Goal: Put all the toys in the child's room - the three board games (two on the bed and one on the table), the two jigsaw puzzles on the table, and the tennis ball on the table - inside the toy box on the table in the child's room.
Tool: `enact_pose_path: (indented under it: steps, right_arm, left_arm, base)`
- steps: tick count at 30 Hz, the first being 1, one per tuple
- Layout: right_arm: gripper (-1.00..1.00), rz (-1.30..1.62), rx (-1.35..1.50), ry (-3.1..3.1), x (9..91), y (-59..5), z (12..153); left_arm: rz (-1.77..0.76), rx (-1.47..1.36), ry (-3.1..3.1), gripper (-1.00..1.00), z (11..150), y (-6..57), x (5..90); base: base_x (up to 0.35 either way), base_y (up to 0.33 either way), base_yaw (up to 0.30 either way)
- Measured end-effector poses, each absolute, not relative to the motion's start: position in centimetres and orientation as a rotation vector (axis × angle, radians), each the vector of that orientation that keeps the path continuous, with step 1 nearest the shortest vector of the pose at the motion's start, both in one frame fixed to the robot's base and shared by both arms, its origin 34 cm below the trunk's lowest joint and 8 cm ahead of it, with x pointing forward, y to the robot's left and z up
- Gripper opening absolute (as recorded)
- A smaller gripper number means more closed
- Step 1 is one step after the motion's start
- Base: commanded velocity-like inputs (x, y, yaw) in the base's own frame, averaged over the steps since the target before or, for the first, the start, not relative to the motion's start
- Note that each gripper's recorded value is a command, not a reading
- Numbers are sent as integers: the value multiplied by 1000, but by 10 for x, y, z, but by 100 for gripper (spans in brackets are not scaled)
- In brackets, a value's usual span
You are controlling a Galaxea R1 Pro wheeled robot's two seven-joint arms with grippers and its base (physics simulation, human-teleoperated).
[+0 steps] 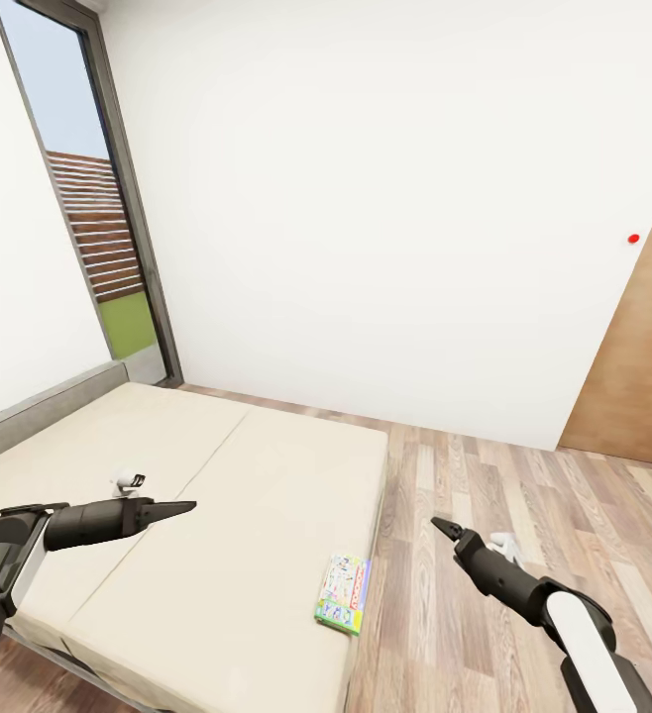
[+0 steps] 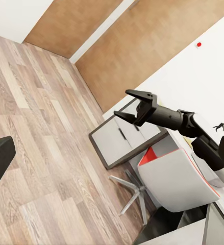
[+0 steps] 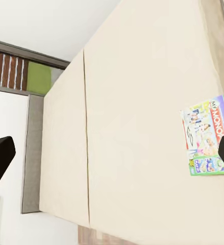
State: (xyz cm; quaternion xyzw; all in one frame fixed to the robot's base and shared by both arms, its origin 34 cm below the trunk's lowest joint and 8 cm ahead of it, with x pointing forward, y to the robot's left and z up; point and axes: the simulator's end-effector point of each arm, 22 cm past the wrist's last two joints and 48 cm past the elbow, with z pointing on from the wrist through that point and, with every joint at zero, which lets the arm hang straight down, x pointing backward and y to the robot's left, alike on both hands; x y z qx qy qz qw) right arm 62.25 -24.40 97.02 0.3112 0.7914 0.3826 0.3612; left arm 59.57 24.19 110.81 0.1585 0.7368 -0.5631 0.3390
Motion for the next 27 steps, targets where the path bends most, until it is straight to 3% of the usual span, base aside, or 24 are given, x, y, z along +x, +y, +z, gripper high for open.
enact_pose_path:
  steps: [27]
  right_arm:
    - [100,975,769,2064,621,-236,967]
  left_arm:
    - [-1466,411,1918,100,1108,242,596]
  base:
    - [0,-20,0]
